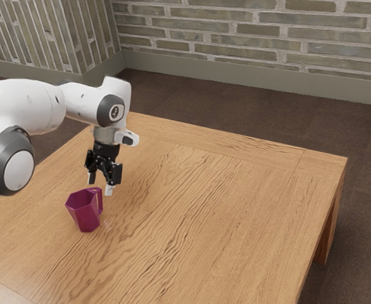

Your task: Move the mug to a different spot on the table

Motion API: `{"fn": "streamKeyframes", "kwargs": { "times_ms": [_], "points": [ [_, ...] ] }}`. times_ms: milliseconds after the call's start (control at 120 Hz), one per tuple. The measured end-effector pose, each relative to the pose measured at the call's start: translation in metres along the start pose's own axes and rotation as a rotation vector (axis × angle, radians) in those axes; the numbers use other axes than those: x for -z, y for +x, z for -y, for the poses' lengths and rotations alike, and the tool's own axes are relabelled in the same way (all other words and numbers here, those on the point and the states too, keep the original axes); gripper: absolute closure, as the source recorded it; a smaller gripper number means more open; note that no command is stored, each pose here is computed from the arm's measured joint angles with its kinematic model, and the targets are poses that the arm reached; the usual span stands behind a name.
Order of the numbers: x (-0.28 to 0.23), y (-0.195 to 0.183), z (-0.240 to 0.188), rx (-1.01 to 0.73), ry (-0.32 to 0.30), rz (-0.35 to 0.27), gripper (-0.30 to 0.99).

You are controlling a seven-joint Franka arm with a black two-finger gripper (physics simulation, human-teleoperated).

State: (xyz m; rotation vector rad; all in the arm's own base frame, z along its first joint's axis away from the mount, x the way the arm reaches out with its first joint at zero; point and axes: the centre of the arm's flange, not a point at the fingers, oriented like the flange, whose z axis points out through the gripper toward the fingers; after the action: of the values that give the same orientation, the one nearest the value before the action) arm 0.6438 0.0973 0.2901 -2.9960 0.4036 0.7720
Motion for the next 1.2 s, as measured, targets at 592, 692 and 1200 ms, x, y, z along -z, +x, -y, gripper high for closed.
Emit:
{"fn": "streamKeyframes", "kwargs": {
  "times_ms": [592,692,1200],
  "points": [
    [-0.032,0.018,0.003,-0.023,0.000,0.024,0.00],
    [-0.036,0.017,0.003,-0.023,-0.010,0.026,0.00],
    [-0.046,0.017,0.004,-0.027,-0.016,0.037,0.15]
  ]
}}
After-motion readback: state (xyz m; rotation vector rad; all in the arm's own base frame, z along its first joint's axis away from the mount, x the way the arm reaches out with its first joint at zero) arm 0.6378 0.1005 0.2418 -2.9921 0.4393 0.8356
